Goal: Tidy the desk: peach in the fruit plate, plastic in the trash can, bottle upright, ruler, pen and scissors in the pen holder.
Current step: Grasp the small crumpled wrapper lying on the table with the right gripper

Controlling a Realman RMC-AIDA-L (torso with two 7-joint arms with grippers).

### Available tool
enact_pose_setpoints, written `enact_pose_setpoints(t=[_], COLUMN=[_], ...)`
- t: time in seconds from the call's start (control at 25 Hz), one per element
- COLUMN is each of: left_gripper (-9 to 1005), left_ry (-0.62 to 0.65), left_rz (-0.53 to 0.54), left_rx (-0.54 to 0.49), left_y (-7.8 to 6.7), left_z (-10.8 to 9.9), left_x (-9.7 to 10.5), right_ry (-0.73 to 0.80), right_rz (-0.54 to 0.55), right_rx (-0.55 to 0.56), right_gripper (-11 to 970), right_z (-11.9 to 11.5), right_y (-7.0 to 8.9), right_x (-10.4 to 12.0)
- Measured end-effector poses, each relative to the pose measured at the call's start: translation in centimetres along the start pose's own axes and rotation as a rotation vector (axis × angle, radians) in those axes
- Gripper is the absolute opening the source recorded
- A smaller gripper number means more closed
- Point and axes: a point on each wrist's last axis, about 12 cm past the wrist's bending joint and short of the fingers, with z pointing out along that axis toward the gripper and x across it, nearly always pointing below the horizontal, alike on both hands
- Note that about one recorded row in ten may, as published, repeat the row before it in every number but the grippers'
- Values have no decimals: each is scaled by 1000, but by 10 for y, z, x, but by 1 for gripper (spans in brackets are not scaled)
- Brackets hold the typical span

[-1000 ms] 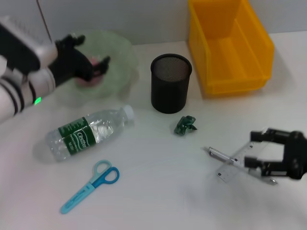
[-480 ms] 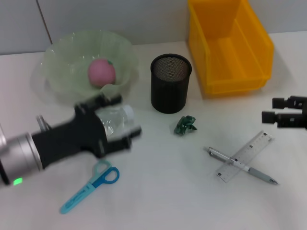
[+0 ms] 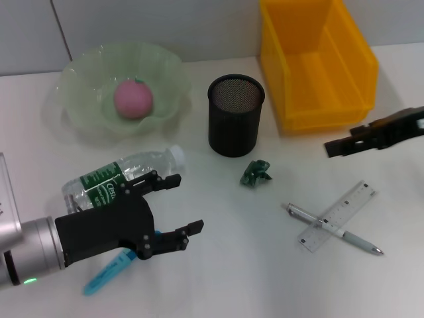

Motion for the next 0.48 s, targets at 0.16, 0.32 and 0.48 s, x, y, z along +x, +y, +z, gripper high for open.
enact_pose_setpoints(t=[0.16,0.32,0.48], left_gripper=[832,832,831], left_ry=[0,-1,3], left_rz=[2,2,0], left_rx=[3,3,-2], left_y=[-4,-4,-4], left_z=[2,2,2], left_x=[4,4,5], right_ry=[85,121,144], right_rz=[-17,-42,-49], right_rx=[57,64,68], right_gripper=[830,831,831], right_z=[29,48,72], right_y=[12,21,27], right_x=[-14,-20,-27])
